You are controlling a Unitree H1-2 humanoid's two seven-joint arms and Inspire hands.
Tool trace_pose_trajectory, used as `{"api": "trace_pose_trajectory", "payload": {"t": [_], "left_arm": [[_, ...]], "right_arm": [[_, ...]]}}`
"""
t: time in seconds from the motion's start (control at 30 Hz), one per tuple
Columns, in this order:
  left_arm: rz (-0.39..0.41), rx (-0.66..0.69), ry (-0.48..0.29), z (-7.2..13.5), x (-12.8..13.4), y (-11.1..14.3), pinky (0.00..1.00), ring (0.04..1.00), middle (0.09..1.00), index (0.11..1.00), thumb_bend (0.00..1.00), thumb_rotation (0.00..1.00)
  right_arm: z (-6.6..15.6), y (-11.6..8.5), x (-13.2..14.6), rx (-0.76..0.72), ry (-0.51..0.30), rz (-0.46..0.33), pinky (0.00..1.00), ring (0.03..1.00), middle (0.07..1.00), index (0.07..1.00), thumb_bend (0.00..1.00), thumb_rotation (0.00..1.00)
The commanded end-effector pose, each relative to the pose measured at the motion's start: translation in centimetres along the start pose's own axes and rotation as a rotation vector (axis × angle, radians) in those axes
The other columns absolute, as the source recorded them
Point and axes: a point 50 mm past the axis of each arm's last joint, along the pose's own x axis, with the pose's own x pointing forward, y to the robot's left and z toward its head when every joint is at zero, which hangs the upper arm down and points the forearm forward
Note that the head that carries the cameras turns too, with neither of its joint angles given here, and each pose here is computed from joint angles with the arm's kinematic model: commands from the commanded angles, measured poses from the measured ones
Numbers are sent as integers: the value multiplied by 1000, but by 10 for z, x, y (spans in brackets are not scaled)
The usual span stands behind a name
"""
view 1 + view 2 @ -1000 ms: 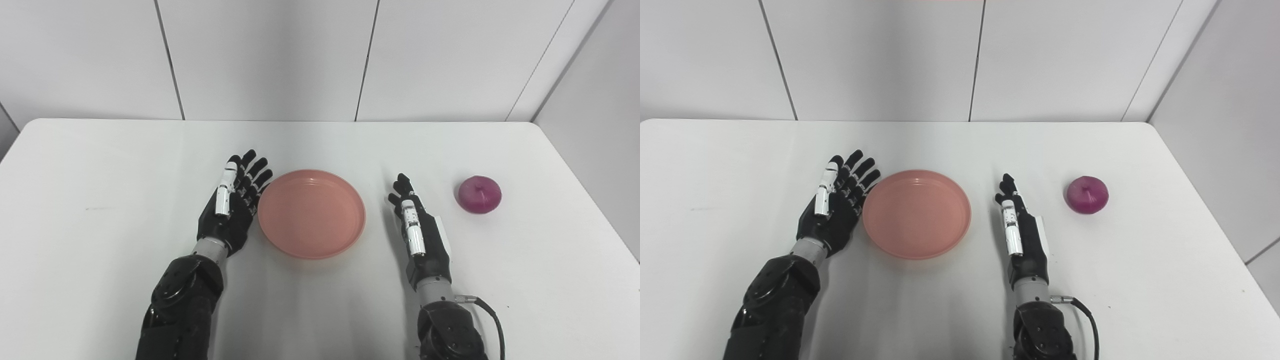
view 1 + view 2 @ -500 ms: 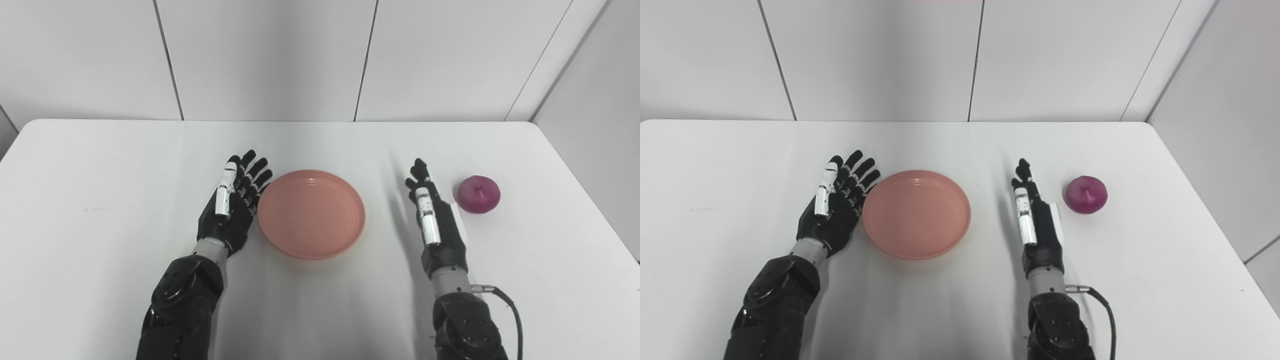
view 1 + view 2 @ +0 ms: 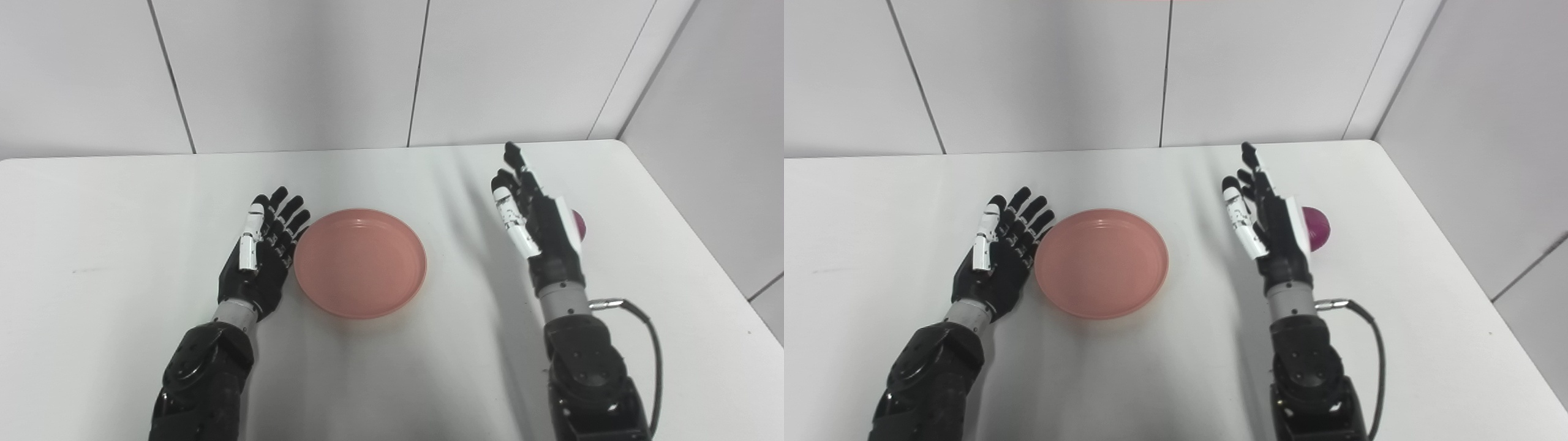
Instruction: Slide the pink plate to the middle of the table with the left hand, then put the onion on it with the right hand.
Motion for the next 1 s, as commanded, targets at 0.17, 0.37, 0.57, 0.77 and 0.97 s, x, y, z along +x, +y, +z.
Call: {"api": "trace_pose_trajectory", "payload": {"t": [0.17, 0.37, 0.57, 0.77, 0.97], "left_arm": [[23, -10, 65, -18, -3, 14, 946, 952, 954, 950, 401, 1000], [28, -15, 67, -19, -3, 15, 942, 950, 951, 947, 398, 1000], [35, -20, 70, -19, -3, 17, 946, 950, 949, 946, 399, 1000], [42, -16, 72, -18, -4, 19, 946, 947, 946, 943, 398, 1000], [43, -21, 73, -18, -4, 22, 943, 944, 944, 941, 396, 1000]], "right_arm": [[23, -31, 16, -210, -126, -68, 816, 871, 895, 925, 704, 692], [29, -53, 24, -345, -151, -101, 810, 876, 896, 933, 796, 540], [37, -72, 31, -520, -167, -161, 759, 858, 891, 932, 848, 419], [33, -89, 34, -591, -117, -198, 769, 877, 912, 946, 934, 399], [19, -104, 39, -665, -53, -202, 737, 865, 918, 962, 980, 413]]}}
